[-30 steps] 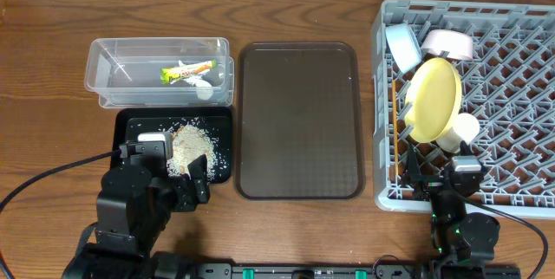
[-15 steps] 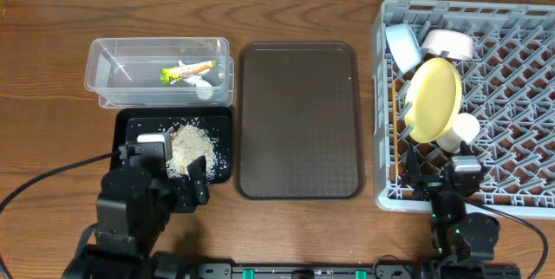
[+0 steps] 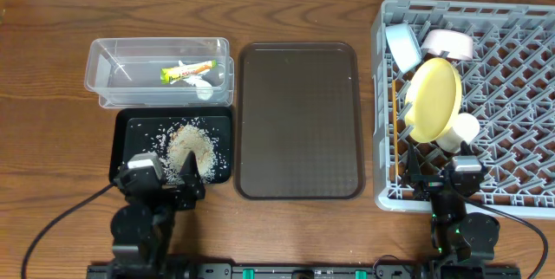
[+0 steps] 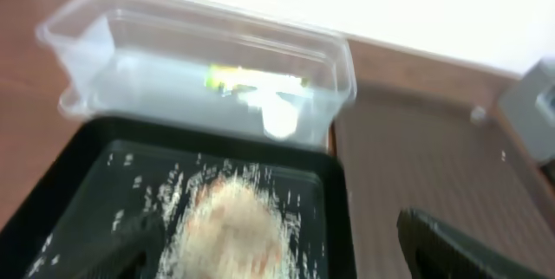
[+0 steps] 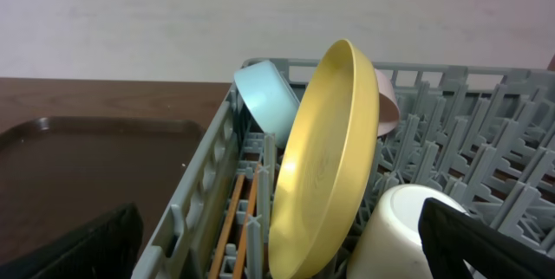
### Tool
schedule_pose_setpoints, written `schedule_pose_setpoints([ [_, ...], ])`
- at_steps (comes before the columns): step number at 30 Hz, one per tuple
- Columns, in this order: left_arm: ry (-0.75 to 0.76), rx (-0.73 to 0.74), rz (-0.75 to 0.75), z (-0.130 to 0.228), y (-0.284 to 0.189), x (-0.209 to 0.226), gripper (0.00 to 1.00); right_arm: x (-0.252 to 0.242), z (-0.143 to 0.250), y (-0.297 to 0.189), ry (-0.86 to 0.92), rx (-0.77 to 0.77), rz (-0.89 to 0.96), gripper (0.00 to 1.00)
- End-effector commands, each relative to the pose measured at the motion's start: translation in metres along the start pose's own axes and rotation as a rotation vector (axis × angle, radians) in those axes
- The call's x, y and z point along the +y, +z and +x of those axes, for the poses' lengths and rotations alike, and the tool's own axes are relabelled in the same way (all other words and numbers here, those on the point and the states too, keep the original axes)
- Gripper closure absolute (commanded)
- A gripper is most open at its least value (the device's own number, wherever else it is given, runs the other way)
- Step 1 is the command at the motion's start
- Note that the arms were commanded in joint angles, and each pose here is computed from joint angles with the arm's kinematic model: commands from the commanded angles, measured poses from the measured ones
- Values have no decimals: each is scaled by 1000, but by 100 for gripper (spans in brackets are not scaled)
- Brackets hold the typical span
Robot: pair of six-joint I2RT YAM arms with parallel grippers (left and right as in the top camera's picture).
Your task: Sort waste into correct bins and load items into the dishwasher rack
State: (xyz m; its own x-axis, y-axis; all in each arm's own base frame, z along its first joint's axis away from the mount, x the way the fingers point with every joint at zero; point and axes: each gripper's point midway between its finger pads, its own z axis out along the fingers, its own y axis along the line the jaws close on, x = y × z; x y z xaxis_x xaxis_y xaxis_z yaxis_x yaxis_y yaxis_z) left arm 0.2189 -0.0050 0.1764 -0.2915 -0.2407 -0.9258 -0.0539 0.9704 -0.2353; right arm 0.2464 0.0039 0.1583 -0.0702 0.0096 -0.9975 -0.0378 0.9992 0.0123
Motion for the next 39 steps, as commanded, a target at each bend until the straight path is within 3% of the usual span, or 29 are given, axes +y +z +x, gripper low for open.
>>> schedule_pose_setpoints([
  [1, 8, -80, -3, 3, 10, 5, 12, 4, 1, 0, -10, 1, -16, 1],
  [8, 76, -274, 37, -1, 29, 4, 12, 4, 1, 0, -10, 1, -16, 1],
  [15, 125, -147, 22, 29, 35, 8, 12, 4, 1, 0, -10, 1, -16, 1],
  [39, 126, -147, 22, 29, 36, 8, 12, 4, 1, 0, -10, 1, -16, 1],
])
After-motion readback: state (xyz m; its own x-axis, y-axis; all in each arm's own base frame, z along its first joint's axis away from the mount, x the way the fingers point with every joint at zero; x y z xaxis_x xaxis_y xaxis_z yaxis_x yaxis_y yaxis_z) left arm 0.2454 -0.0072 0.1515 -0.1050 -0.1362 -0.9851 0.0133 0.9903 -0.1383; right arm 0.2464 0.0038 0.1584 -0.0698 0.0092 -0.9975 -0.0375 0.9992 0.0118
